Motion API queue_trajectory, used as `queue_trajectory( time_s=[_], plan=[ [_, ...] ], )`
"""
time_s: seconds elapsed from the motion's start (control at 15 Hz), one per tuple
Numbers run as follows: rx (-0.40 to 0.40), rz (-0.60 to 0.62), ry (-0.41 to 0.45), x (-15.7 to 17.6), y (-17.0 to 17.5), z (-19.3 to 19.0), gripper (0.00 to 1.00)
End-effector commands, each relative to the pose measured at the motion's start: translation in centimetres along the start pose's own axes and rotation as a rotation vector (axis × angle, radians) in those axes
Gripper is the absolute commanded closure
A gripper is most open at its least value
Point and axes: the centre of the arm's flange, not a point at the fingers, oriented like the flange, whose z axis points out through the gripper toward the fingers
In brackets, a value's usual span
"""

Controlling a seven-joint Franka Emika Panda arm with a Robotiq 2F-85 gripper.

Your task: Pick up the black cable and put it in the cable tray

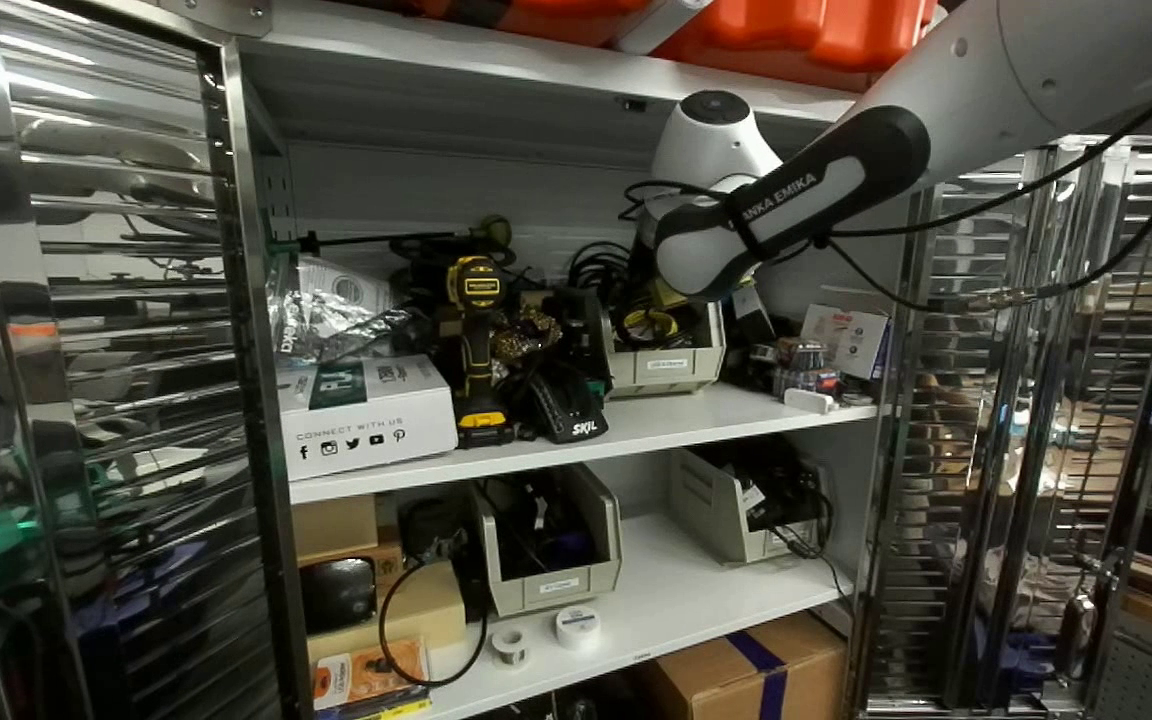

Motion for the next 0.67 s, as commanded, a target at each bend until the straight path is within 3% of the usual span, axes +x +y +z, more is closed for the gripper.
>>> queue_trajectory(
  time_s=[0.0, 0.33, 0.6],
  plan=[
    [0.065, -0.035, -0.058, -4.6, 0.2, -4.3, 0.00],
    [0.093, -0.083, -0.158, -9.8, 0.1, -8.1, 0.00],
    [0.102, -0.126, -0.367, -13.2, 1.6, -11.4, 0.00]
  ],
)
